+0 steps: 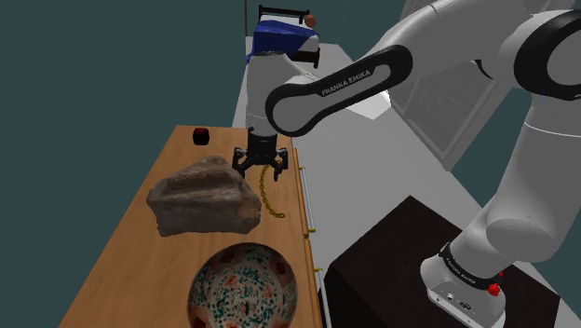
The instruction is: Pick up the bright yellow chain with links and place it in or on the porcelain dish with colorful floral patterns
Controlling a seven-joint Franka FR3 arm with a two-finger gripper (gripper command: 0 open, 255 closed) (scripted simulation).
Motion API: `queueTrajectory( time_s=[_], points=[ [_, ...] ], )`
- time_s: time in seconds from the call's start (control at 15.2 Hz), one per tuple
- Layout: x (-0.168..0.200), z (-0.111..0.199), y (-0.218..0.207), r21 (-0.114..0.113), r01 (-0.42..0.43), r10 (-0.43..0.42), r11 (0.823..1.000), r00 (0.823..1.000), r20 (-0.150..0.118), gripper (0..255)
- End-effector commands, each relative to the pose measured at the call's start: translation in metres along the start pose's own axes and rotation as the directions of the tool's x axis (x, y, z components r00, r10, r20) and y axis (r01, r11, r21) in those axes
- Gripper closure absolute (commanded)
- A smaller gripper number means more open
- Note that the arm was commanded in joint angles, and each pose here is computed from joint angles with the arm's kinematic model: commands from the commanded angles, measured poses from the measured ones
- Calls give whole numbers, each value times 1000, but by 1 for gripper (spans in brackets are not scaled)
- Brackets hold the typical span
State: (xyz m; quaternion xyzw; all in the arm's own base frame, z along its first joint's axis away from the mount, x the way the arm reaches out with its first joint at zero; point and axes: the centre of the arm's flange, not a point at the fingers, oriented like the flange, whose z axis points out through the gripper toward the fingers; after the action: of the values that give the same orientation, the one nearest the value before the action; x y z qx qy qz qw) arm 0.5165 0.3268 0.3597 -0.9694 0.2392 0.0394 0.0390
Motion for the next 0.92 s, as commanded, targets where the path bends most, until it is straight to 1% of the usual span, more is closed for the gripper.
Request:
queueTrajectory(
  time_s=[0.0, 0.26, 0.33, 0.46, 0.66, 0.86],
  points=[
    [-8, 16, 1, -34, 10, -9, 999, 1000, 28, 0],
    [-8, 16, 1, -34, 10, -9, 999, 1000, 28, 0],
    [-10, 17, 1, -34, 9, -8, 999, 1000, 28, 255],
    [-6, 19, -2, -34, 10, -9, 999, 1000, 28, 255],
    [-2, 21, 6, -34, 9, -8, 999, 1000, 29, 255],
    [-5, 21, 4, -34, 9, -8, 999, 1000, 29, 255]
  ],
)
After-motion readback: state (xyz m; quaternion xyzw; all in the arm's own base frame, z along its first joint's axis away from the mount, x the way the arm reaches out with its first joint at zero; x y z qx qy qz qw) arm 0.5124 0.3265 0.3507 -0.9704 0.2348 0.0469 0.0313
